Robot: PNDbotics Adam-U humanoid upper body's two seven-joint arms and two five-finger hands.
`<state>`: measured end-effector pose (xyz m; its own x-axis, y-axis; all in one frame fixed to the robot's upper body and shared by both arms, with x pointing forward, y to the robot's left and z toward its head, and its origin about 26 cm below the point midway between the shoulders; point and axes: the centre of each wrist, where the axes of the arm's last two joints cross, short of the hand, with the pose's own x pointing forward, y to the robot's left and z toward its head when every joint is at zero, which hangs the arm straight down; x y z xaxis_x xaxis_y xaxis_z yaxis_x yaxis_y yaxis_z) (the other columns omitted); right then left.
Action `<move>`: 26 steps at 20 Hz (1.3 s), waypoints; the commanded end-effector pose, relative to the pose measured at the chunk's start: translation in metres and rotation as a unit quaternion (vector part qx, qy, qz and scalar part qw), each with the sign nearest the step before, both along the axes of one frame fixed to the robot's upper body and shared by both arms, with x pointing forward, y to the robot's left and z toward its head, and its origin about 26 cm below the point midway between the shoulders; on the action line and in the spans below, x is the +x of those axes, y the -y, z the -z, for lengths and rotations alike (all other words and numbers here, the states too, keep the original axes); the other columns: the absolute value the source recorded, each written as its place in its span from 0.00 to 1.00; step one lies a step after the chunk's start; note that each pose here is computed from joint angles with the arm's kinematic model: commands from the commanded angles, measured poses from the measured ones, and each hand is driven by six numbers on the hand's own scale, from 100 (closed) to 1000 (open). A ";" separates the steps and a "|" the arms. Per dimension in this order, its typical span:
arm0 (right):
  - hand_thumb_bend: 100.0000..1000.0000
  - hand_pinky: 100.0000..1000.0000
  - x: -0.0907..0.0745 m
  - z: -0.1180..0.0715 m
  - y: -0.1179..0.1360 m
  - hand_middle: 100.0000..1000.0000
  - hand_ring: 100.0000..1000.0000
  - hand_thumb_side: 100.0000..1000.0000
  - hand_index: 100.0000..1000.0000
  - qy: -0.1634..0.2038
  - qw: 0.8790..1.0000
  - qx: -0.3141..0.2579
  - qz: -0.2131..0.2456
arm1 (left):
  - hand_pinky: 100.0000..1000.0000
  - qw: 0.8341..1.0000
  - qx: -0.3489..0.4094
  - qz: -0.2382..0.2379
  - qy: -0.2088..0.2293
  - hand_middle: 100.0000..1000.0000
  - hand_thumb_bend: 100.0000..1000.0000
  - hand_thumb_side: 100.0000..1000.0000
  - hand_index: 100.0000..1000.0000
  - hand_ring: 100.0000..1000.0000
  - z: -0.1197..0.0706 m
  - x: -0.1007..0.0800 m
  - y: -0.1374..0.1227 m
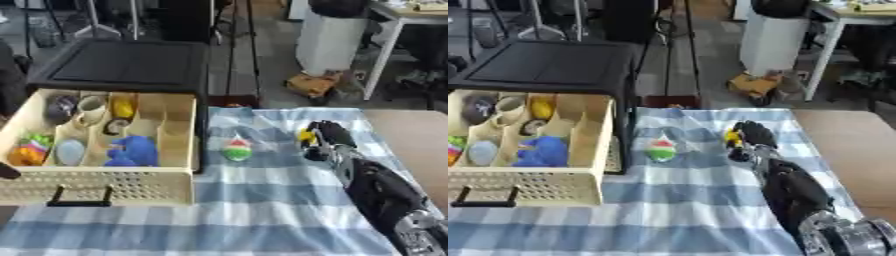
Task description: Pick up objects from table and place into drawer.
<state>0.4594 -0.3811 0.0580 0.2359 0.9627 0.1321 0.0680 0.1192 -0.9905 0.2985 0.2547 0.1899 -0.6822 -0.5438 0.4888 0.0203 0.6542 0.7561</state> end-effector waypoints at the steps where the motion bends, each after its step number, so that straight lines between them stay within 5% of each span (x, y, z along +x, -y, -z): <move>1: 0.00 0.00 0.004 -0.019 0.011 0.08 0.08 0.14 0.18 0.033 0.999 -0.023 0.006 | 0.11 1.000 0.002 0.001 0.014 0.00 0.16 1.00 0.55 0.00 -0.007 -0.002 -0.001; 10: 0.00 0.00 0.008 -0.030 0.010 0.00 0.00 0.13 0.08 0.067 0.997 -0.035 -0.007 | 0.11 1.000 0.004 -0.003 0.011 0.00 0.16 1.00 0.55 0.00 -0.006 -0.003 -0.002; 20: 0.00 0.00 0.020 -0.076 0.005 0.00 0.00 0.07 0.06 0.102 0.993 -0.038 -0.051 | 0.11 1.000 0.009 -0.012 0.000 0.00 0.17 1.00 0.56 0.00 -0.002 -0.004 -0.006; 21: 0.00 0.00 0.021 -0.082 0.004 0.00 0.00 0.09 0.06 0.106 0.992 -0.036 -0.057 | 0.11 1.000 0.010 -0.012 -0.001 0.00 0.17 1.00 0.56 0.00 -0.002 -0.005 -0.006; 22: 0.00 0.00 0.022 -0.088 0.003 0.00 0.00 0.37 0.06 0.111 0.991 -0.032 -0.064 | 0.11 1.000 0.011 -0.013 -0.003 0.00 0.17 1.00 0.56 0.00 -0.001 -0.005 -0.007; 23: 0.00 0.00 0.023 -0.094 0.003 0.00 0.00 0.08 0.06 0.117 0.990 -0.030 -0.073 | 0.11 1.000 0.012 -0.014 -0.004 0.00 0.17 1.00 0.56 0.00 0.000 -0.005 -0.007; 26: 0.00 0.00 0.024 -0.112 0.000 0.00 0.00 0.06 0.06 0.134 0.986 -0.020 -0.101 | 0.11 1.000 0.013 -0.018 -0.008 0.00 0.17 1.00 0.56 0.00 0.001 -0.006 -0.008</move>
